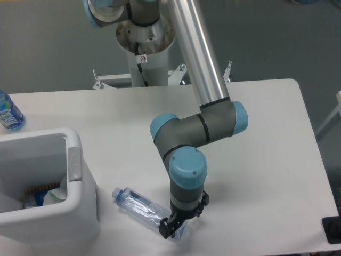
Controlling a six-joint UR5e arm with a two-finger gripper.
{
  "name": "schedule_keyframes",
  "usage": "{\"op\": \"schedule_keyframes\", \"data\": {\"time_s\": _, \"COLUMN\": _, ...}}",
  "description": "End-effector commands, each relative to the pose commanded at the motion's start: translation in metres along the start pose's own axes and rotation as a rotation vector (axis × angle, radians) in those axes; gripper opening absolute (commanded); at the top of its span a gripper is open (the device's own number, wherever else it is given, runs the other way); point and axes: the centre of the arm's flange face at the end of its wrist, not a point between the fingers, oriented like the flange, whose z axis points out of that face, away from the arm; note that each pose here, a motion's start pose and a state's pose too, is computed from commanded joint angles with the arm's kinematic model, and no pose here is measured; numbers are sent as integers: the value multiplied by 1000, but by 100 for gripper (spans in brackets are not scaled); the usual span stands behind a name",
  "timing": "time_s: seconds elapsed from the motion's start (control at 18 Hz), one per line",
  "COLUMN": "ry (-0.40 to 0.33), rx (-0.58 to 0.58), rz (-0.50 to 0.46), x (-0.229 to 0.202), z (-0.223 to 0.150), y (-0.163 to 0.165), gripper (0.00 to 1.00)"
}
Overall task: Place the trash in the trash can
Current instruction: 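Close the gripper around the bottle's body and tilt it upward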
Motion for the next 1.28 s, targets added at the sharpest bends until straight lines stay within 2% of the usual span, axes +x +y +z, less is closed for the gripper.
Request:
{"op": "schedule_keyframes", "data": {"time_s": 0.67, "ry": -25, "rx": -10, "rz": 7, "x": 9, "z": 17, "y": 4, "gripper": 100}}
{"op": "schedule_keyframes", "data": {"time_s": 0.89, "ry": -25, "rx": -15, "rz": 10, "x": 14, "z": 19, "y": 8, "gripper": 89}}
{"op": "schedule_keyframes", "data": {"time_s": 1.11, "ry": -40, "rx": -13, "rz": 16, "x": 18, "z": 23, "y": 10, "gripper": 88}}
{"op": "schedule_keyframes", "data": {"time_s": 1.28, "ry": -47, "rx": -17, "rz": 22, "x": 21, "z": 28, "y": 13, "gripper": 82}}
